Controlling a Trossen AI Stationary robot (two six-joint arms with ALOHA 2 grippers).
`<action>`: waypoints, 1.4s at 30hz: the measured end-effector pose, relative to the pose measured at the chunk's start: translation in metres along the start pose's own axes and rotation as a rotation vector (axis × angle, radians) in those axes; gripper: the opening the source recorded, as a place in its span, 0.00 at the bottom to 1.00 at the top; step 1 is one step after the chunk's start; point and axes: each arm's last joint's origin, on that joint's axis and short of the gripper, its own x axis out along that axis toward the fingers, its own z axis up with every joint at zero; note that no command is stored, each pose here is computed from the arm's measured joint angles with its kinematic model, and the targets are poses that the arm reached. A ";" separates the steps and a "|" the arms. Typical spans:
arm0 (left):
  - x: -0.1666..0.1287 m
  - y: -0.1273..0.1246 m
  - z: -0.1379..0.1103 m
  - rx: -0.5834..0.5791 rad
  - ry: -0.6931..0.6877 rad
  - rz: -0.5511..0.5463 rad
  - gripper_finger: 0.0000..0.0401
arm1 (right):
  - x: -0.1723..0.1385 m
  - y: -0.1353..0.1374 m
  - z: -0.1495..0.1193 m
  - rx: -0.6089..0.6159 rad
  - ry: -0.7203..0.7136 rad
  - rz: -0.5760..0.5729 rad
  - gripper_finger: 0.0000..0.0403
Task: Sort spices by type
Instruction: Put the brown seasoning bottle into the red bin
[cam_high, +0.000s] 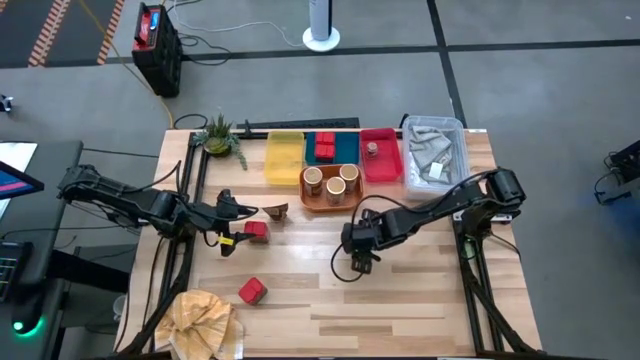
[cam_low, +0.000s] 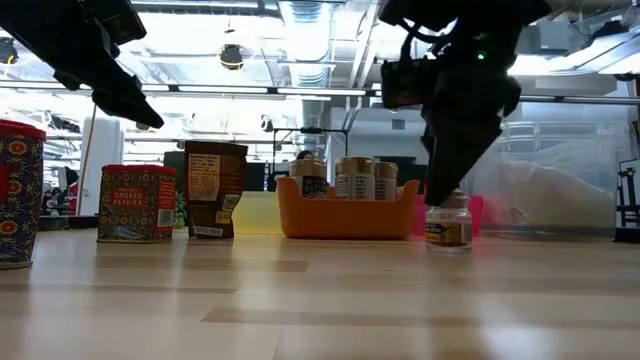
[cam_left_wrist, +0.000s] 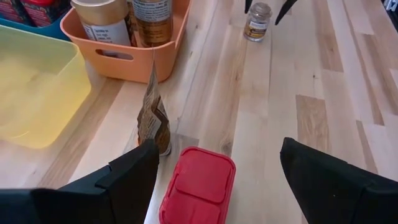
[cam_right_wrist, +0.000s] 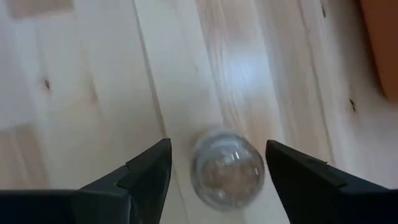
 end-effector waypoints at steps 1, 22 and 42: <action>0.000 0.000 0.000 0.002 -0.001 0.000 0.80 | -0.001 0.000 0.000 -0.005 0.012 -0.004 0.71; 0.000 0.000 0.001 0.027 -0.012 -0.001 0.80 | 0.026 0.004 0.013 -0.247 0.217 0.028 0.71; 0.000 0.001 -0.003 0.049 0.027 0.012 0.80 | 0.034 0.007 0.025 -0.374 0.383 0.003 0.52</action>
